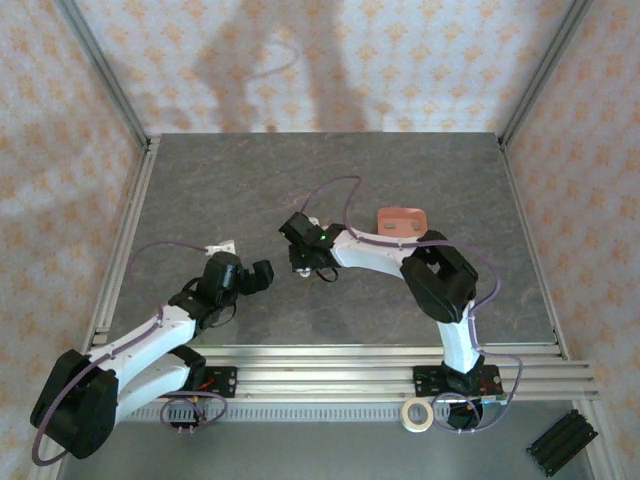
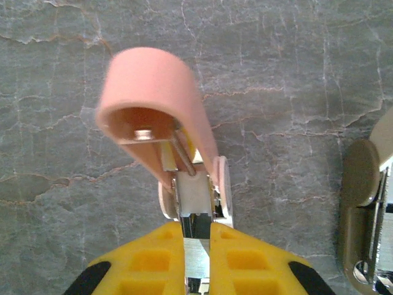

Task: Load the staples into the stapler

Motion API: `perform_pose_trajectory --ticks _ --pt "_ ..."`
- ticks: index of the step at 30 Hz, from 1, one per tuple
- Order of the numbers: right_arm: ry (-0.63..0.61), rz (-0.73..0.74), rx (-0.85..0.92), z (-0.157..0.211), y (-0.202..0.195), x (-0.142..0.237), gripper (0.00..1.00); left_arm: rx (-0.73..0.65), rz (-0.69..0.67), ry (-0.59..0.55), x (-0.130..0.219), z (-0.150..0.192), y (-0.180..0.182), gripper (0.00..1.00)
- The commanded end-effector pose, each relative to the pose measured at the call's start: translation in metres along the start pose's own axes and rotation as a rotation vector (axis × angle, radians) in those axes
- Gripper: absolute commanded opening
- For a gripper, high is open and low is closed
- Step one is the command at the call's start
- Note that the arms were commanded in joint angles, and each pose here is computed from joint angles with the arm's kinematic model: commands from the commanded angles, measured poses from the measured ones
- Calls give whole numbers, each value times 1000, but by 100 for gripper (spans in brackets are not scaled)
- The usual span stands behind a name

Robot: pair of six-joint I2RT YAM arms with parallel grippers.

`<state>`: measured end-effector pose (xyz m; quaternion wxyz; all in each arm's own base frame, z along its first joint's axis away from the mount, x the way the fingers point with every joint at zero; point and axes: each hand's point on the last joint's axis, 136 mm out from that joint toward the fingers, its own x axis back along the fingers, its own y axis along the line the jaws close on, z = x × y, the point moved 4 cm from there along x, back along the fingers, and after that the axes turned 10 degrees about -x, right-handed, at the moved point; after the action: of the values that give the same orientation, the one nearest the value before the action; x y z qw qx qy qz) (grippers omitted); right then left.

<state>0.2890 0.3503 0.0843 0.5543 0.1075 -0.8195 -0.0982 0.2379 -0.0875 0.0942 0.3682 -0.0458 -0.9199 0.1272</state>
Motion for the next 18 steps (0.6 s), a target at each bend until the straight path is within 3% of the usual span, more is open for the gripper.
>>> perform_pose_trajectory --ticks 1,10,18 --pt "-16 43 1 2 -8 3 13 -16 -34 -31 2 -4 6 100" --pt "-6 75 43 8 -17 8 13 -19 -33 -31 2 -4 6 100" --pt "-87 -35 145 -10 4 36 12 -16 -1 -28 0 -4 2 100"
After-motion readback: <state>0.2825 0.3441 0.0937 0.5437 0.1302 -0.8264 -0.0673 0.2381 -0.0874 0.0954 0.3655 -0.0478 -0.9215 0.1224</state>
